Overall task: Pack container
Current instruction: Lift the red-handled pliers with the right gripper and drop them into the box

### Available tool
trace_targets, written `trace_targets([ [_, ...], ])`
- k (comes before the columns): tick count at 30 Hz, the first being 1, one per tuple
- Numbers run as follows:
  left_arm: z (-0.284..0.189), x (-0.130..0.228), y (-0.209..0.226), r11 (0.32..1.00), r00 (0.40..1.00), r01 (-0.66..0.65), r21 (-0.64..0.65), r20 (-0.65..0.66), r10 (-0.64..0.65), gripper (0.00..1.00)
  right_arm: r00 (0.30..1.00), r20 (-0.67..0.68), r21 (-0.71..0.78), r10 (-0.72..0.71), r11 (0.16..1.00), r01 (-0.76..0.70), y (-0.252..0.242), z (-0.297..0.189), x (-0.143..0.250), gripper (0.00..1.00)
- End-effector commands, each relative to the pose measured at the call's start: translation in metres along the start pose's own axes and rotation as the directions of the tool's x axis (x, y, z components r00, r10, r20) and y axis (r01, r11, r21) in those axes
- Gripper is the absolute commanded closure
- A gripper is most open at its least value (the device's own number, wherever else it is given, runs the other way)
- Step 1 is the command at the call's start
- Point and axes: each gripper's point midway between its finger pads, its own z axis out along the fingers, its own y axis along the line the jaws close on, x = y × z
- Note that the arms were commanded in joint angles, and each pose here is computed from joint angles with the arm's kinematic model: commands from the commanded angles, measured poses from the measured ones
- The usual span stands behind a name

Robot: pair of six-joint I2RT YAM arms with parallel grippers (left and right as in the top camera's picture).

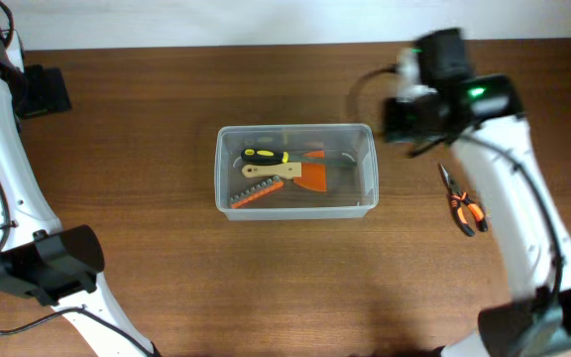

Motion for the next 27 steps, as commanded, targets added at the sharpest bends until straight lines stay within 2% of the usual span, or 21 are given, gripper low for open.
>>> trace_targets([
  [1, -0.002, 0.0, 0.003, 1.0, 1.0, 0.02, -0.003, 0.004, -0.02, 0.01, 0.945, 0.007, -0.093, -0.327, 0.941, 0.326, 0.064, 0.009, 0.008, 0.96],
  [4, -0.002, 0.0, 0.003, 1.0, 1.0, 0.021, -0.003, 0.004, -0.021, 0.01, 0.846, 0.013, -0.141, -0.533, 0.836, 0.53, 0.106, 0.025, 0.019, 0.96],
  [7, -0.002, 0.0, 0.003, 1.0, 1.0, 0.021, -0.003, 0.004, -0.021, 0.01, 0.775, -0.053, -0.175, -0.63, 0.77, 0.614, 0.124, 0.053, 0.038, 0.96],
  [14, -0.002, 0.0, 0.003, 1.0, 1.0, 0.021, -0.003, 0.004, -0.021, 0.01, 0.692, -0.362, -0.22, -0.624, 0.779, 0.587, 0.095, 0.126, 0.097, 0.96],
  [19, -0.002, 0.0, 0.003, 1.0, 1.0, 0.021, -0.003, 0.004, -0.021, 0.01, 0.688, -0.421, -0.269, -0.592, 0.805, 0.528, 0.093, 0.15, 0.114, 0.95],
  [20, -0.002, 0.0, 0.003, 1.0, 1.0, 0.021, -0.003, 0.004, -0.021, 0.01, 0.688, -0.42, -0.272, -0.592, 0.805, 0.527, 0.094, 0.15, 0.115, 0.92],
  [21, -0.002, 0.0, 0.003, 1.0, 1.0, 0.021, -0.003, 0.004, -0.021, 0.01, 0.687, -0.419, -0.273, -0.594, 0.804, 0.529, 0.095, 0.15, 0.115, 0.83],
  [22, -0.002, 0.0, 0.003, 1.0, 1.0, 0.021, -0.003, 0.004, -0.021, 0.01, 0.692, -0.414, -0.267, -0.592, 0.805, 0.529, 0.097, 0.147, 0.113, 0.65],
  [23, -0.002, 0.0, 0.003, 1.0, 1.0, 0.021, -0.002, 0.004, -0.021, 0.01, 0.704, -0.413, -0.253, -0.578, 0.815, 0.52, 0.097, 0.143, 0.11, 0.52],
  [26, -0.002, 0.0, 0.003, 1.0, 1.0, 0.021, -0.003, 0.004, -0.021, 0.01, 0.758, -0.39, -0.175, -0.522, 0.851, 0.496, 0.089, 0.12, 0.09, 0.23],
  [27, -0.002, 0.0, 0.003, 1.0, 1.0, 0.021, -0.003, 0.004, -0.021, 0.01, 0.78, -0.363, -0.158, -0.51, 0.859, 0.488, 0.087, 0.108, 0.08, 0.06],
])
